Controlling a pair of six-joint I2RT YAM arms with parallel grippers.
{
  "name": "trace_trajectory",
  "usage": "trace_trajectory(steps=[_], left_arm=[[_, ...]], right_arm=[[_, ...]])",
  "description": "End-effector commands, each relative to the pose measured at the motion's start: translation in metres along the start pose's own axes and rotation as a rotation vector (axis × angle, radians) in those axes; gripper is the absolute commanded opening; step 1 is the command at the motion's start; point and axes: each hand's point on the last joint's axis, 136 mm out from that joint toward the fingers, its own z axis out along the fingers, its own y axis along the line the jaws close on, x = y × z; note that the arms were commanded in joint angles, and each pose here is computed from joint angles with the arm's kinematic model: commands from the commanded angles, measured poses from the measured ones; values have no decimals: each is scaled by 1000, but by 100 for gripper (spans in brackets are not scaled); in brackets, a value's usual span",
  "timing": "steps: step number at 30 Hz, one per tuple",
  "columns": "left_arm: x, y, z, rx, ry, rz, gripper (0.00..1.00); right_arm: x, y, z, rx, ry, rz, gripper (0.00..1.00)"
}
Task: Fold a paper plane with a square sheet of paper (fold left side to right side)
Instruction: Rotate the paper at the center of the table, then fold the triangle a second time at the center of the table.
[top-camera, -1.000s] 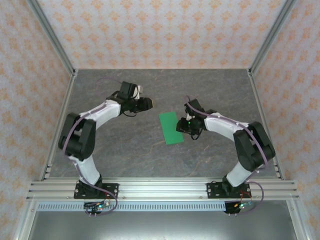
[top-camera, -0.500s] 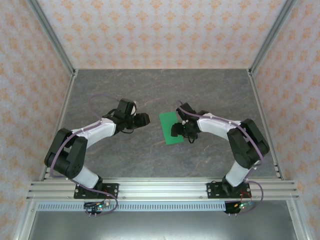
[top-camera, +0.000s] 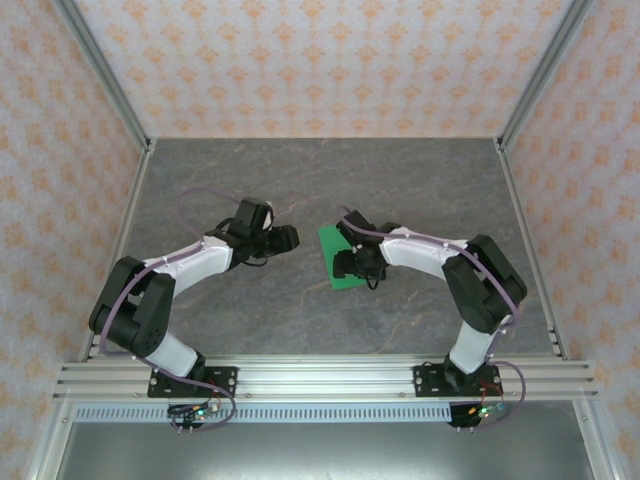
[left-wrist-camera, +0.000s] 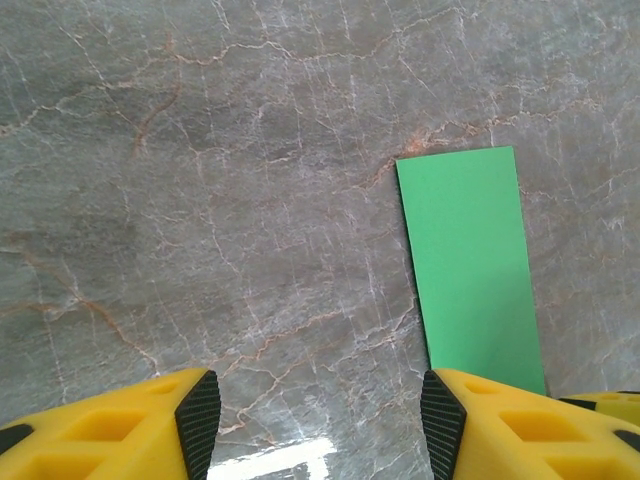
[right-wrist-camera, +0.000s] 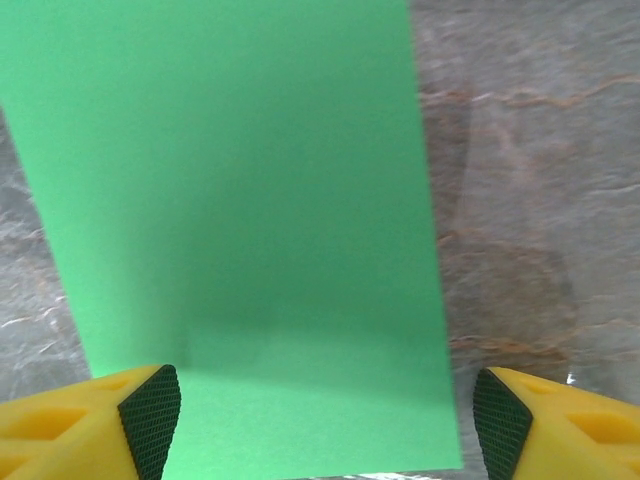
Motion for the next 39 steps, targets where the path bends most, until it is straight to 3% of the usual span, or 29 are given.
trace_trajectory(steps=[1, 8, 17, 27, 33, 39], left_arm=[[-15, -13, -10, 12, -54, 28, 59], [-13, -28, -9, 59, -27, 55, 58], [-2, -59, -1, 171, 45, 79, 48], [26, -94, 30, 317, 160, 24, 38], [31, -95, 55, 303, 176, -18, 33], [31, -91, 66, 277, 187, -20, 32]], right_arm=[[9, 26, 1, -71, 37, -1, 80], [4, 40, -8, -130, 19, -16, 80], [-12, 36, -24, -166, -35, 5, 82], [-61, 16, -38, -377, -116, 83, 81], [-101, 1, -34, -440, -172, 136, 76], [-109, 0, -24, -422, -157, 143, 74]])
